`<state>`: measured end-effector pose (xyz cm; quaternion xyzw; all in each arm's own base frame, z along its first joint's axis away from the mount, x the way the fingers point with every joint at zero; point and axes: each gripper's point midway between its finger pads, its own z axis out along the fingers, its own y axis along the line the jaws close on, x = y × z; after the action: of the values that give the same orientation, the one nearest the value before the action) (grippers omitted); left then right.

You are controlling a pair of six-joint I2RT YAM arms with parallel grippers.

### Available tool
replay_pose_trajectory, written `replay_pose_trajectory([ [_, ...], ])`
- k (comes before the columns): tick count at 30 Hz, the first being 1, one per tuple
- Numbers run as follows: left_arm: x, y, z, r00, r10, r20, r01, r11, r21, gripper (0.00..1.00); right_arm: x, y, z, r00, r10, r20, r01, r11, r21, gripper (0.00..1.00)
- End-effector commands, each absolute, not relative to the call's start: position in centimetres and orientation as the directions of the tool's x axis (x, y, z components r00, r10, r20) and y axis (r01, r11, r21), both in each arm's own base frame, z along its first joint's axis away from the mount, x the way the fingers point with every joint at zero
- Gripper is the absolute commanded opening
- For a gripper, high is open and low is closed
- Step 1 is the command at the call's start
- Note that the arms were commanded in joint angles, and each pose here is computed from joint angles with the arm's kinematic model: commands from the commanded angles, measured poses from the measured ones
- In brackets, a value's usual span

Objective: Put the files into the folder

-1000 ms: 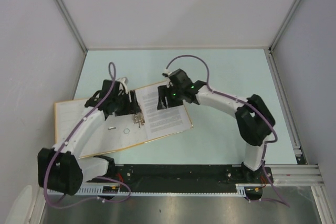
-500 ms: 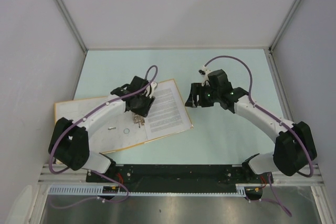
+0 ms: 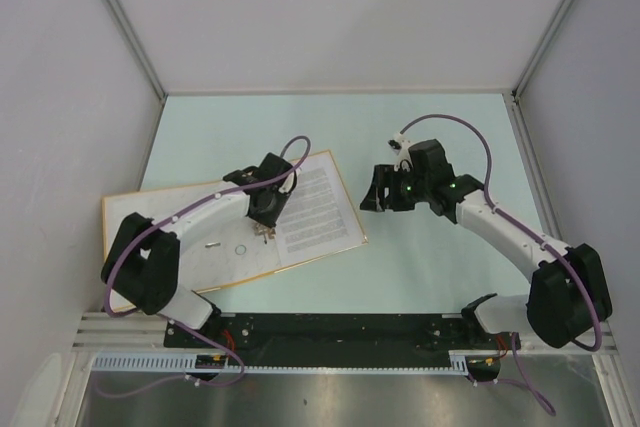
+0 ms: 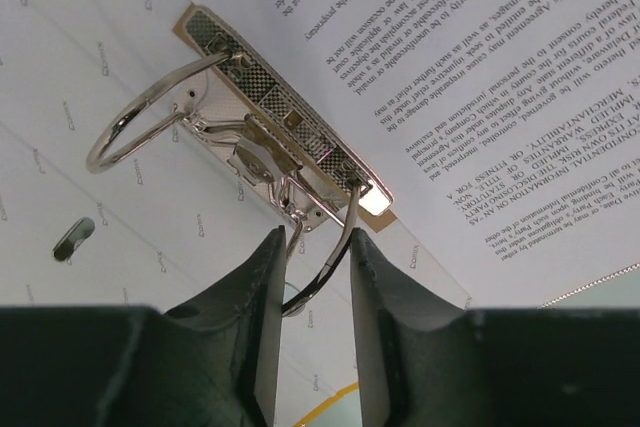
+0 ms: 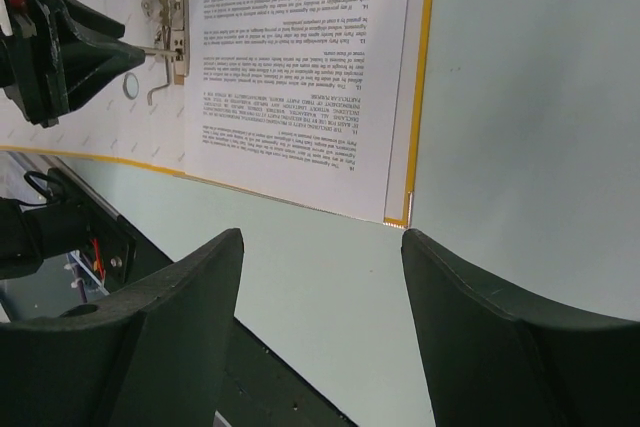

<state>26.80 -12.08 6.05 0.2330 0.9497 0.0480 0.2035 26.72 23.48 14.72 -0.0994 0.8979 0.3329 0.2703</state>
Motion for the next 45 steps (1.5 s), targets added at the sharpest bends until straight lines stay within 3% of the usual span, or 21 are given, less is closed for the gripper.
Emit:
replay_pose_trajectory([
  [1, 25.8, -11.1, 5.4, -0.834, 0.455, -0.311, 0.405, 0.889, 0.213, 0.25, 27.0, 23.4, 16.5, -0.799, 0.02, -0.601, -0.401, 0.726, 0.559, 0.7],
  [6, 26.2, -12.4, 6.0, -0.81, 0.482, -0.334, 0.442, 0.876, 0.193, 0.08, 27.0, 23.3, 16.0, -0.803, 0.032, -0.595, -0.391, 0.725, 0.567, 0.7],
  [7, 26.6, -12.9, 6.5, -0.796, 0.496, -0.348, 0.454, 0.868, 0.198, 0.0, 26.8, 23.3, 15.7, -0.809, 0.031, -0.587, -0.385, 0.728, 0.568, 0.7],
  [15, 28.5, -20.7, 8.8, -0.521, 0.74, -0.425, 0.682, 0.66, 0.315, 0.0, 27.5, 21.4, 14.3, -0.822, 0.089, -0.562, -0.301, 0.77, 0.563, 0.7],
  [21, 29.5, -26.8, 10.1, -0.358, 0.791, -0.497, 0.763, 0.554, 0.333, 0.0, 28.2, 18.0, 11.9, -0.829, 0.202, -0.522, -0.134, 0.835, 0.534, 0.7],
  [26, 30.9, -28.9, 11.2, -0.222, 0.822, -0.525, 0.767, 0.48, 0.426, 0.01, 28.4, 15.8, 9.7, -0.818, 0.335, -0.467, -0.002, 0.811, 0.585, 0.65],
  [27, 31.2, -28.8, 11.8, -0.209, 0.819, -0.535, 0.754, 0.483, 0.445, 0.03, 28.3, 16.1, 9.5, -0.823, 0.339, -0.456, -0.007, 0.797, 0.605, 0.64],
  [29, 31.8, -28.6, 12.7, -0.192, 0.817, -0.543, 0.728, 0.49, 0.48, 0.19, 28.2, 16.5, 8.5, -0.827, 0.335, -0.453, -0.014, 0.791, 0.611, 0.61],
  [30, 31.8, -28.4, 13.7, -0.187, 0.806, -0.561, 0.719, 0.502, 0.481, 0.38, 28.3, 16.6, 8.1, -0.829, 0.333, -0.449, -0.016, 0.789, 0.614, 0.6],
  [32, 31.6, -27.7, 15.0, -0.236, 0.766, -0.599, 0.677, 0.571, 0.465, 0.53, 28.2, 16.8, 7.3, -0.84, 0.325, -0.435, -0.009, 0.792, 0.61, 0.57],
  [33, 31.4, -27.5, 16.2, -0.257, 0.735, -0.628, 0.657, 0.61, 0.444, 0.69, 28.1, 16.7, 7.1, -0.839, 0.325, -0.436, -0.007, 0.795, 0.607, 0.57],
  [36, 28.4, -26.9, 19.4, -0.369, 0.56, -0.742, 0.628, 0.739, 0.245, 0.99, 28.5, 16.8, 6.9, -0.83, 0.328, -0.452, -0.016, 0.795, 0.606, 0.57],
  [39, 25.8, -23.5, 22.5, -0.554, 0.244, -0.796, 0.444, 0.895, -0.035, 1.0, 28.6, 17.1, 6.8, -0.833, 0.319, -0.453, -0.03, 0.79, 0.612, 0.57],
  [40, 24.8, -21.5, 21.9, -0.627, 0.174, -0.759, 0.368, 0.925, -0.091, 1.0, 28.6, 17.3, 6.9, -0.834, 0.314, -0.454, -0.04, 0.786, 0.617, 0.58],
  [41, 24.5, -18.9, 23.2, -0.673, -0.053, -0.738, 0.202, 0.946, -0.252, 1.0, 28.4, 17.8, 7.1, -0.839, 0.301, -0.453, -0.06, 0.777, 0.627, 0.59],
  [43, 22.9, -15.5, 20.6, -0.737, -0.2, -0.645, 0.038, 0.942, -0.335, 1.0, 27.9, 18.9, 7.5, -0.844, 0.27, -0.465, -0.106, 0.765, 0.636, 0.63],
  [44, 23.2, -12.2, 21.6, -0.684, -0.353, -0.639, -0.08, 0.906, -0.415, 1.0, 27.5, 19.5, 7.8, -0.841, 0.219, -0.494, -0.168, 0.764, 0.624, 0.65],
  [45, 22.5, -11.2, 20.2, -0.699, -0.4, -0.592, -0.122, 0.883, -0.453, 0.99, 26.8, 21.6, 9.4, -0.811, 0.152, -0.564, -0.279, 0.748, 0.602, 0.72],
])
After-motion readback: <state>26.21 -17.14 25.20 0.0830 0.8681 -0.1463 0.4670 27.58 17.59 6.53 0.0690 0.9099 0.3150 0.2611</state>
